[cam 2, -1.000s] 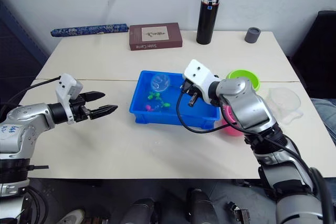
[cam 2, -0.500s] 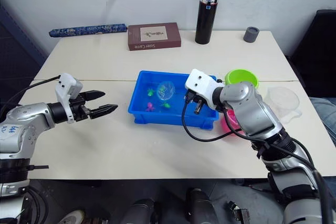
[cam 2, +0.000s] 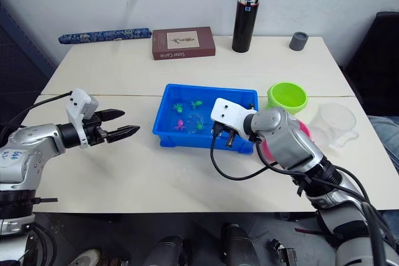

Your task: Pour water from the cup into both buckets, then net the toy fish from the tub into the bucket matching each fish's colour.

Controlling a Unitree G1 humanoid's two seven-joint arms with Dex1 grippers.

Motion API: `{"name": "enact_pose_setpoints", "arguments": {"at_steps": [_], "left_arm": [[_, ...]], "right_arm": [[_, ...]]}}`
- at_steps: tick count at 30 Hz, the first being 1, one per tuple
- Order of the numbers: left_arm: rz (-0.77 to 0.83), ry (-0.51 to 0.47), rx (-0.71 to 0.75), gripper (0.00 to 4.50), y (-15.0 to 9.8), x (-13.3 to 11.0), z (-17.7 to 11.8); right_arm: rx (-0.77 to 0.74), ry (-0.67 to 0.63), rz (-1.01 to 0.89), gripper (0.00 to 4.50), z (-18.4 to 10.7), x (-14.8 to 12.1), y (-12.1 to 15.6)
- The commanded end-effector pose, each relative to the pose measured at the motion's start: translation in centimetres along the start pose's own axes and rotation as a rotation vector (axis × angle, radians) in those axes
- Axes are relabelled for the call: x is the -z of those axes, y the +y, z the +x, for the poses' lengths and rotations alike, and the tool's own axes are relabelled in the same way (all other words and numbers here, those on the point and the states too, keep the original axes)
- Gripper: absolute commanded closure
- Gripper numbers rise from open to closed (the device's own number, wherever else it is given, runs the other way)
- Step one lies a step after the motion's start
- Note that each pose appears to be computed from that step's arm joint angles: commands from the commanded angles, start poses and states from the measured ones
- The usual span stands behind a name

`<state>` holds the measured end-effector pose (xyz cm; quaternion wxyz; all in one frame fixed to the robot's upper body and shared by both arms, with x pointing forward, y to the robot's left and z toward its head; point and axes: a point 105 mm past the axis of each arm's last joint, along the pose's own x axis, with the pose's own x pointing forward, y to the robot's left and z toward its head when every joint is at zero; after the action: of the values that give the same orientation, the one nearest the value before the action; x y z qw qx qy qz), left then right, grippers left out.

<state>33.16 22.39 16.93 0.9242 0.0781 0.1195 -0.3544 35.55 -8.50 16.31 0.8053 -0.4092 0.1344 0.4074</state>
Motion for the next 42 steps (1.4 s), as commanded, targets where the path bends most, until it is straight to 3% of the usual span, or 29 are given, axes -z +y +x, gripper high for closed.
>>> {"name": "enact_pose_setpoints", "arguments": {"at_steps": [1, 10, 17, 25, 32, 36, 42], "left_arm": [[0.034, -0.038, -0.003, 0.03, -0.2, -1.2, -0.5], [0.034, -0.039, -0.007, 0.03, -0.4, -1.1, -0.7], [0.058, -0.057, 0.034, 0.03, -1.1, -1.6, -0.8], [0.074, -0.056, 0.134, 0.03, -2.4, -2.0, 0.0], [0.181, -0.09, 0.269, 0.03, -4.0, -3.4, 1.7], [0.268, -0.153, 0.382, 0.03, -5.9, -5.1, 3.0], [0.314, -0.186, 0.461, 0.03, -6.7, -5.8, 3.1]], "right_arm": [[0.011, -0.022, -0.038, 4.5, 0.0, -1.5, -0.4], [-0.053, -0.123, 0.061, 4.5, 1.4, -4.4, 0.5], [-0.046, -0.154, 0.192, 4.5, -0.7, -4.4, -1.5], [-0.002, -0.129, 0.311, 4.5, -3.7, -1.9, -3.6], [0.048, -0.15, 0.357, 4.5, -6.5, 0.3, -4.5], [0.113, -0.161, 0.346, 4.5, -9.9, 2.4, -4.8], [0.177, -0.136, 0.359, 4.5, -14.2, 4.3, -4.7]]}}
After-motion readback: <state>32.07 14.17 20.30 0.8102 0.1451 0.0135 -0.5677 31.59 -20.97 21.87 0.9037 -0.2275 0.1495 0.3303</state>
